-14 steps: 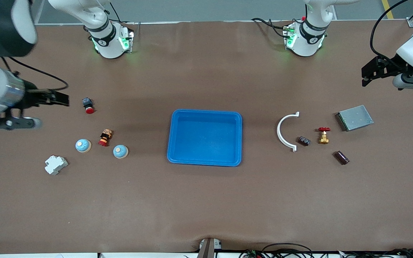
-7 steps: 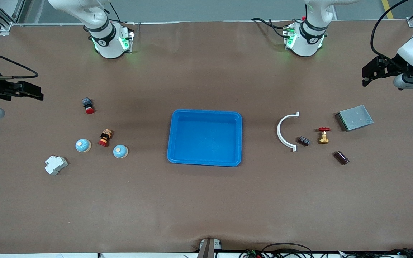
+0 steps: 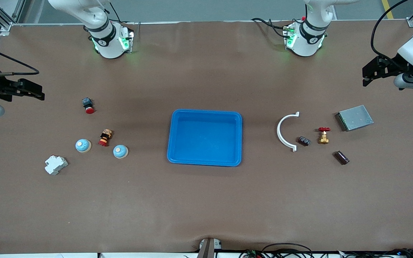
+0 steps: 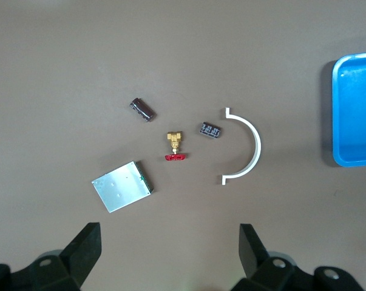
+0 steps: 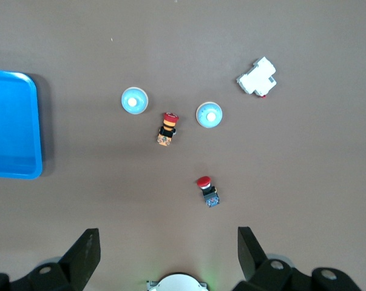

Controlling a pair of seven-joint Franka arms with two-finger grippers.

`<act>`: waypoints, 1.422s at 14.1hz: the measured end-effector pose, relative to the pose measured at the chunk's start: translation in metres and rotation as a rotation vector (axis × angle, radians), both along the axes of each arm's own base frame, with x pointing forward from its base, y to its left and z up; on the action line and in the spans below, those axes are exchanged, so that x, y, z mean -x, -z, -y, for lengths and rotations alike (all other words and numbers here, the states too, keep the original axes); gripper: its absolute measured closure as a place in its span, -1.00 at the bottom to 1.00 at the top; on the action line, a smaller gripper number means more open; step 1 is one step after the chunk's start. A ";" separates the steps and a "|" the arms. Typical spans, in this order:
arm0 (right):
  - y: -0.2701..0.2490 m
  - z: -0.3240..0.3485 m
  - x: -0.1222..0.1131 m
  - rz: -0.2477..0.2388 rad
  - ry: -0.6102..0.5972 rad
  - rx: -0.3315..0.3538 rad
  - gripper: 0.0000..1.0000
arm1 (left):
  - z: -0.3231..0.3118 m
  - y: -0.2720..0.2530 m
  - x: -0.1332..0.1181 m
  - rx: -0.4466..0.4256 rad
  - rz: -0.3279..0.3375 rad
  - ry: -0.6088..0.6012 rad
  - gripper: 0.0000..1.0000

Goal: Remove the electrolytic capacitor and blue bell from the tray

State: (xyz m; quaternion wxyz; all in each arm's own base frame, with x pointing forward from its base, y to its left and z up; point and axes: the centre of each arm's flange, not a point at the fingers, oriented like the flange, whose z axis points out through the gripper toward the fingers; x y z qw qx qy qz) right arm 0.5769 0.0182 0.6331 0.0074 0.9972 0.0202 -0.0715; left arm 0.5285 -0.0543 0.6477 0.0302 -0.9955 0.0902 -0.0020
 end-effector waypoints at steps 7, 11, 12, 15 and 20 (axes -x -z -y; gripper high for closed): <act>-0.017 0.023 -0.013 0.118 0.023 -0.028 -1.00 | -0.005 0.000 0.001 -0.001 -0.012 -0.009 -1.00; -0.016 0.014 -0.014 0.117 0.003 -0.041 -1.00 | -0.005 0.000 0.002 -0.001 -0.017 -0.010 -1.00; -0.015 0.014 -0.014 0.117 0.002 -0.040 -1.00 | -0.005 0.000 0.002 -0.002 -0.018 -0.010 -1.00; -0.016 0.011 -0.015 0.123 -0.005 -0.025 -1.00 | -0.006 0.001 0.002 -0.002 -0.024 -0.010 -1.00; -0.016 0.017 -0.017 0.136 0.005 -0.022 -1.00 | -0.006 0.001 0.003 -0.003 -0.032 -0.007 -1.00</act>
